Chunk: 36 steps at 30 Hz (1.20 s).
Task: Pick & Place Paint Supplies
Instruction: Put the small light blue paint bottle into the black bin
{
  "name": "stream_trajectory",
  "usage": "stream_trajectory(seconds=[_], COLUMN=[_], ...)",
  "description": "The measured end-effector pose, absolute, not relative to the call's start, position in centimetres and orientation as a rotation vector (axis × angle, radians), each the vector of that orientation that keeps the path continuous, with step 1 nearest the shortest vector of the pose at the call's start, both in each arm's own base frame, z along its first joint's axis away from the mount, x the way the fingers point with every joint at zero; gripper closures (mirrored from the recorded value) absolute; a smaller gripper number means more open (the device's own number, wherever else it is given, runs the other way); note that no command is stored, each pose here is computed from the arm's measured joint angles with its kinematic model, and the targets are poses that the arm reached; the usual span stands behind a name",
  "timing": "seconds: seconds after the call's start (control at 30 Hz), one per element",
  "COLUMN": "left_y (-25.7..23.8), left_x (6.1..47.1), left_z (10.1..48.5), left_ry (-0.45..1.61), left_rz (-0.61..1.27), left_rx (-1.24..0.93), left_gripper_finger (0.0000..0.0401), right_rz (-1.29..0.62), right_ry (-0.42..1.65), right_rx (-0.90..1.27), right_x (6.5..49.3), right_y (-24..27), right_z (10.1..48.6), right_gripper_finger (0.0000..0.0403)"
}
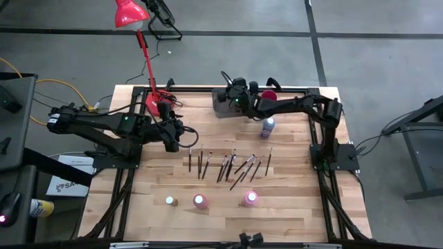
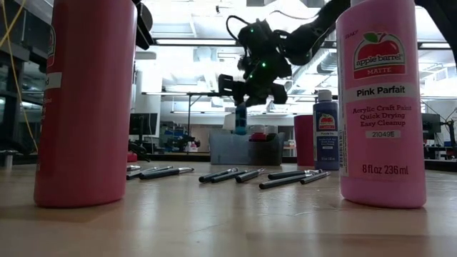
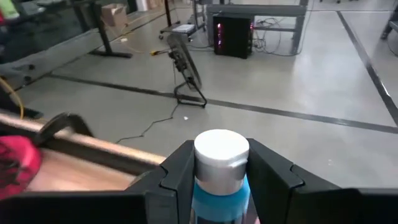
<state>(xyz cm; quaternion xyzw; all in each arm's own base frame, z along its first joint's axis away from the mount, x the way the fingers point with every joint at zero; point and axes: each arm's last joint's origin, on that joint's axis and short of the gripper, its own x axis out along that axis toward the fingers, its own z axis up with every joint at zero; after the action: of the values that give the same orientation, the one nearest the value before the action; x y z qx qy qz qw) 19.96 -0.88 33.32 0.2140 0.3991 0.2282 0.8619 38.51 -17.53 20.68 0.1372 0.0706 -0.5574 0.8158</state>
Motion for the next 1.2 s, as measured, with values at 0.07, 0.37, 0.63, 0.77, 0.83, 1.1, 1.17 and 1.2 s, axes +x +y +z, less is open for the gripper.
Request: stream_trajectory(seconds=[0.07,0.37,0.63,0.77,0.83,1.1,1.17,1.2], left_y=[-0.9,-0.9,-0.9,-0.9,-0.9,-0.9,-0.9,-0.9], left_x=[20.0,19.9,19.8,19.8,19.8,19.8,19.8,19.8], left_z=[33.3,33.3,33.2,33.2,33.2,33.2,33.2,33.2], left_ry=[0.837,0.847,0.858,0.860,0.860,0.860,0.860,0.860], left_rz=[0.479,0.476,0.473,0.472,0.472,0.471,0.471,0.471], left_rx=[0.449,0.454,0.458,0.459,0.459,0.460,0.460,0.460], left_gripper_finger=[0.0169,0.0169,0.0169,0.0169,0.0169,0.0169,0.0169,0.0169], right_rz=[-1.188,-1.200,-1.228,-1.234,-1.235,-1.232,-1.233,-1.233], right_ry=[0.130,0.131,0.133,0.142,0.141,0.153,0.158,0.159], right_rx=[0.297,0.299,0.276,0.268,0.268,0.267,0.266,0.265], right_x=[38.6,39.1,39.0,38.9,38.9,38.9,38.9,38.9], right_y=[-18.1,-18.7,-19.2,-19.3,-19.3,-19.3,-19.3,-19.3], right_z=[20.4,18.4,18.0,18.0,18.0,17.9,17.8,17.8], right_gripper_finger=[0.0285,0.0285,0.0284,0.0278,0.0277,0.0273,0.0271,0.0270])
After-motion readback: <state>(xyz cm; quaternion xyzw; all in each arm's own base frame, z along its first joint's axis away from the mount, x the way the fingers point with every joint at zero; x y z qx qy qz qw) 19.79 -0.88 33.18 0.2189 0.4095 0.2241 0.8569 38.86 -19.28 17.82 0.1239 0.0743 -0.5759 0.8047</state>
